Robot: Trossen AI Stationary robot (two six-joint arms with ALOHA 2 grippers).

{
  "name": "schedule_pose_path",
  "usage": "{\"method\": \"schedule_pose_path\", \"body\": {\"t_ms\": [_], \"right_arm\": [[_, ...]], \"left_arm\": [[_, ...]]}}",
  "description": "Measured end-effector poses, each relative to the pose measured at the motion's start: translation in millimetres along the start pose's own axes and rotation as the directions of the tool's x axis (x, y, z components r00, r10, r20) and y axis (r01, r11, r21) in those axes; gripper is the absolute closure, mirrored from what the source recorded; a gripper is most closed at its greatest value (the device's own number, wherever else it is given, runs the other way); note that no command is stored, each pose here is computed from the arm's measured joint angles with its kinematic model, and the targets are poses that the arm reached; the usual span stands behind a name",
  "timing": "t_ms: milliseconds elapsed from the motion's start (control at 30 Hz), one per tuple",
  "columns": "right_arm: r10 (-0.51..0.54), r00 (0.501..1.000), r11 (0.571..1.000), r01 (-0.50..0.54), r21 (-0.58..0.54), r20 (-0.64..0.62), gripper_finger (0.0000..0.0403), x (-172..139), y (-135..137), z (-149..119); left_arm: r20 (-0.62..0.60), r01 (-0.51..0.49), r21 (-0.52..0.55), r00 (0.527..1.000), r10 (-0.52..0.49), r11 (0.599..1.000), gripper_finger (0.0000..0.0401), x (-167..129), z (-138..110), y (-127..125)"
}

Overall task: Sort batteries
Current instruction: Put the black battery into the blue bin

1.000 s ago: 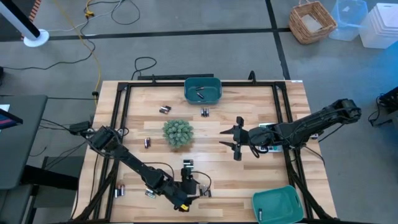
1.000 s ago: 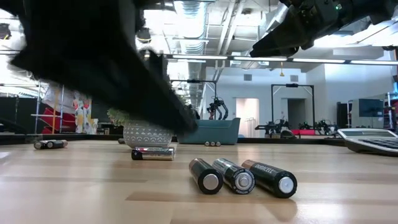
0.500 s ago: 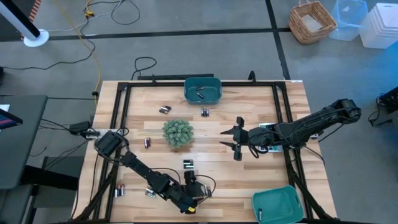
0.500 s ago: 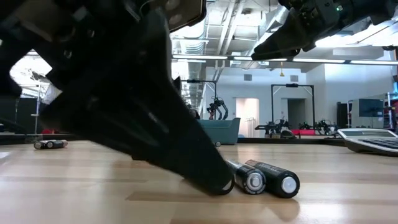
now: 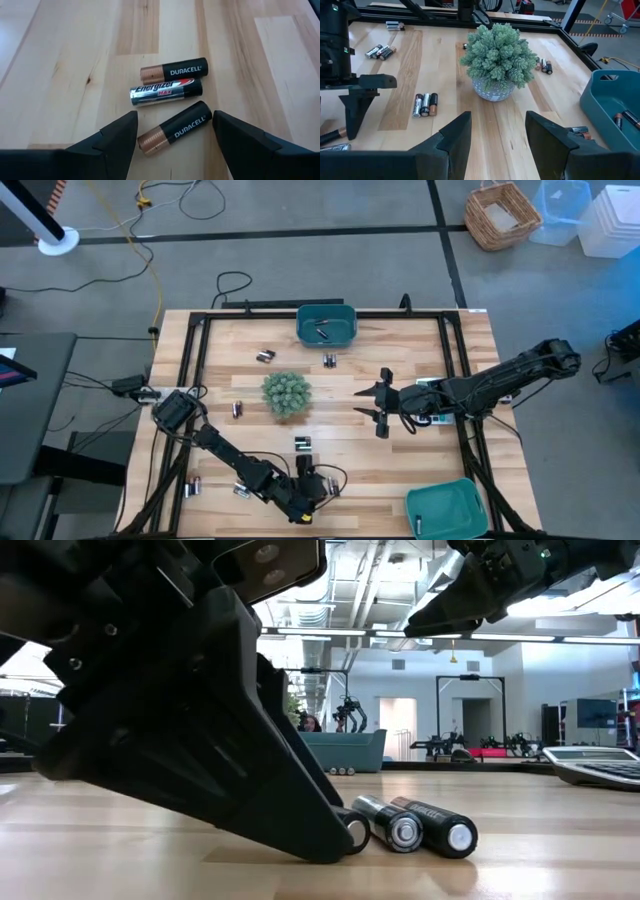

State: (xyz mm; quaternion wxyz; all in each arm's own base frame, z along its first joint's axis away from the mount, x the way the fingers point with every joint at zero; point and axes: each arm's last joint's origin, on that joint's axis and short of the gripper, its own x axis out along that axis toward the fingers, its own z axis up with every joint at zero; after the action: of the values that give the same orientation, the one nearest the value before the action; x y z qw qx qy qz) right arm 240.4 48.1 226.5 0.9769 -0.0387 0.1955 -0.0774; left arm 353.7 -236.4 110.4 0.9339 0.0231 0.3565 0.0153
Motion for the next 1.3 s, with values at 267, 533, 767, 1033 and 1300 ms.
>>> {"method": "schedule_pose_path", "body": {"t_ms": [267, 533, 767, 1033, 1300], "right_arm": [[0.000, 1.000, 1.000, 0.000, 0.000, 0.000, 0.0202, 0.0, 0.0, 0.0], [0.000, 1.000, 1.000, 0.000, 0.000, 0.000, 0.0202, 0.0, 0.0, 0.0], [0.000, 1.000, 1.000, 0.000, 0.000, 0.000, 0.0202, 0.0, 0.0, 0.0], [0.000, 1.000, 1.000, 0.000, -0.007, -0.006, 0.0202, 0.0, 0.0, -0.6], [0.000, 1.000, 1.000, 0.000, -0.011, -0.006, 0.0202, 0.0, 0.0, -0.6]], "left_arm": [[-0.017, 0.012, -0.004, 1.000, -0.012, 1.000, 0.0196, 0.2, -1.3, -0.1], [-0.050, 0.026, -0.019, 0.998, -0.026, 0.999, 0.0251, 0.3, -4.1, 0.4], [-0.060, 0.037, -0.014, 0.998, -0.037, 0.999, 0.0298, 0.4, -5.0, 0.3], [-0.067, 0.041, 0.011, 0.997, -0.040, 0.999, 0.0355, 0.5, -5.7, 0.4], [-0.067, 0.042, 0.026, 0.997, -0.040, 0.999, 0.0357, 0.5, -5.9, 0.3]]}}
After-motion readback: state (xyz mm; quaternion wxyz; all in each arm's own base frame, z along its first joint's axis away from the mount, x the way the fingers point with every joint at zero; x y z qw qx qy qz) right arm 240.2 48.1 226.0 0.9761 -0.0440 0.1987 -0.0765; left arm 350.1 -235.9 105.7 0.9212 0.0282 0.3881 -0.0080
